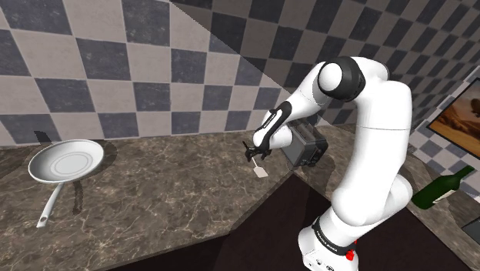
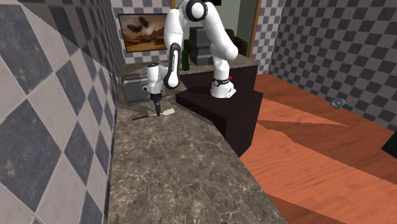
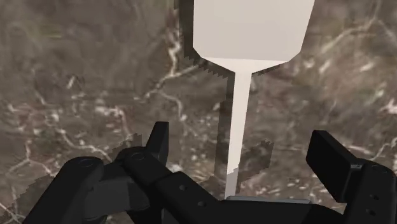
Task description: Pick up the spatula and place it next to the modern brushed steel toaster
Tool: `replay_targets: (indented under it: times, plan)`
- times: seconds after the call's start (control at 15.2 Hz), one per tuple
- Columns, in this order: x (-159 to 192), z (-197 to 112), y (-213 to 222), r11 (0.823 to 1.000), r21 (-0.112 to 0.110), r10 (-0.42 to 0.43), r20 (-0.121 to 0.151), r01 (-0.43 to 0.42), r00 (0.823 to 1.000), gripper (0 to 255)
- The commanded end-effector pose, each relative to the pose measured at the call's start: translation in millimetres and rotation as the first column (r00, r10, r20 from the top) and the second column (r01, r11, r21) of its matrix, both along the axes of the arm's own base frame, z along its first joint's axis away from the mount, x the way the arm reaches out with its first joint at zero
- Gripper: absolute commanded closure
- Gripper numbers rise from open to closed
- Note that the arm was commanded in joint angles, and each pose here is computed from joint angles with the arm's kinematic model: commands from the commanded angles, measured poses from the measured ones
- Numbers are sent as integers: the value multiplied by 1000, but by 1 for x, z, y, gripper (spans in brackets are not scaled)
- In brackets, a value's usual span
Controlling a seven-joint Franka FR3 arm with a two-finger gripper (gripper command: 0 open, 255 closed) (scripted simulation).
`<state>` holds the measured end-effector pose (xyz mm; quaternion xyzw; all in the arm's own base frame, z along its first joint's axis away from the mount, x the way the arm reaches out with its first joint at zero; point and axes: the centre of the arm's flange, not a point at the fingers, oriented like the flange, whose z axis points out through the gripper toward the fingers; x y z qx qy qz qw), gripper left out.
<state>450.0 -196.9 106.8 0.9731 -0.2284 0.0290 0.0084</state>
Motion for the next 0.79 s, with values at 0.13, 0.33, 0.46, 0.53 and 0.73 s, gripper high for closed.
replay_targets:
  times: [0.13, 0.33, 0.46, 0.53, 0.73]
  plan:
    - [-1, 26, 1, 1000, 0, 0, 0, 0, 1000, 0]
    - [-3, 50, 1, 1000, 0, 0, 0, 0, 1000, 0]
    - [-3, 50, 1, 1000, 0, 0, 0, 0, 1000, 0]
    - [-3, 50, 1, 1000, 0, 0, 0, 0, 1000, 0]
    - [-3, 50, 1, 1000, 0, 0, 0, 0, 1000, 0]
